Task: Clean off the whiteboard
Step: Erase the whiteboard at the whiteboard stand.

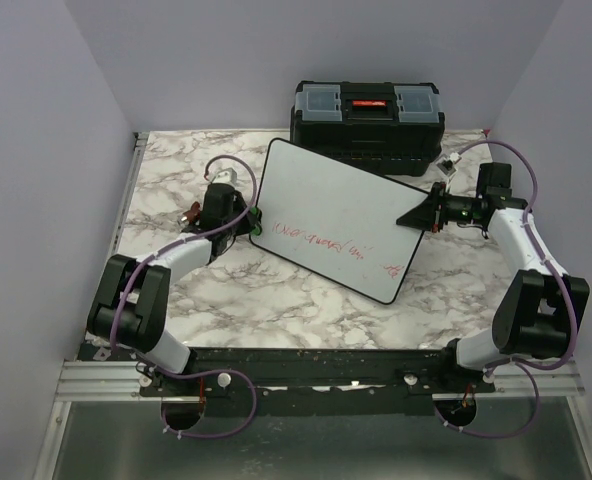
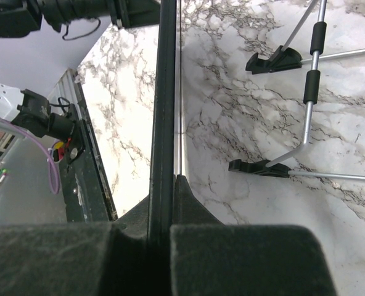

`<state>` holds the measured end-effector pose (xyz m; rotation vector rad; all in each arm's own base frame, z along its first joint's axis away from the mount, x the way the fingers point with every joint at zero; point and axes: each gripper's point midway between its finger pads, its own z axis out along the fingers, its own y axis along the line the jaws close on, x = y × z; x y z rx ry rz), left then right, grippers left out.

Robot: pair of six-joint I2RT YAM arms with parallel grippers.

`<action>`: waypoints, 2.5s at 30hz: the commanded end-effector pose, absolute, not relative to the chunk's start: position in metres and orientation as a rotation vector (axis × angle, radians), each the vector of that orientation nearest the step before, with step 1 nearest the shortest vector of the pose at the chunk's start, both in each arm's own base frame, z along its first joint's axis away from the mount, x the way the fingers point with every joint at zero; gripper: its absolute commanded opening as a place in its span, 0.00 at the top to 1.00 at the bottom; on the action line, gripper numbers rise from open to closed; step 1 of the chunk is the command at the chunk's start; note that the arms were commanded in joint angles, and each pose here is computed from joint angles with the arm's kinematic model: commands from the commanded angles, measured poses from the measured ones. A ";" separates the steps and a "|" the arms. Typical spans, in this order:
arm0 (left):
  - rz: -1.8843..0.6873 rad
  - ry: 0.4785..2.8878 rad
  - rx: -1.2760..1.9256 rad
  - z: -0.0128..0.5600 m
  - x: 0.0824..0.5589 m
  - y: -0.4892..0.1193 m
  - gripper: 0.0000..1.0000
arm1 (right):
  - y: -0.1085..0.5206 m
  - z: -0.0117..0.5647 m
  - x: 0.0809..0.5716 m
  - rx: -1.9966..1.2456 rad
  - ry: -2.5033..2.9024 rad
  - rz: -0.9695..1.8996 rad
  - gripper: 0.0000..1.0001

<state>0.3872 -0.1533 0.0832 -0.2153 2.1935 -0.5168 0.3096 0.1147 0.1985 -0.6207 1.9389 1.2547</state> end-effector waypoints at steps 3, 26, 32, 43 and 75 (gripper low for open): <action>-0.441 2.174 -0.282 0.089 0.416 -0.131 1.00 | 0.122 0.183 0.296 -0.631 2.030 1.250 0.99; -0.511 2.232 0.007 0.062 0.332 -0.220 1.00 | 0.125 0.181 0.294 -0.641 2.036 1.265 0.99; -0.573 2.190 0.149 0.096 0.335 -0.236 1.00 | 0.125 0.182 0.294 -0.642 2.033 1.265 0.99; -0.514 2.145 0.001 0.108 0.395 -0.198 1.00 | 0.125 0.183 0.293 -0.643 2.031 1.263 0.99; -0.727 2.039 0.230 0.151 0.403 -0.276 1.00 | 0.130 0.179 0.291 -0.655 2.036 1.276 1.00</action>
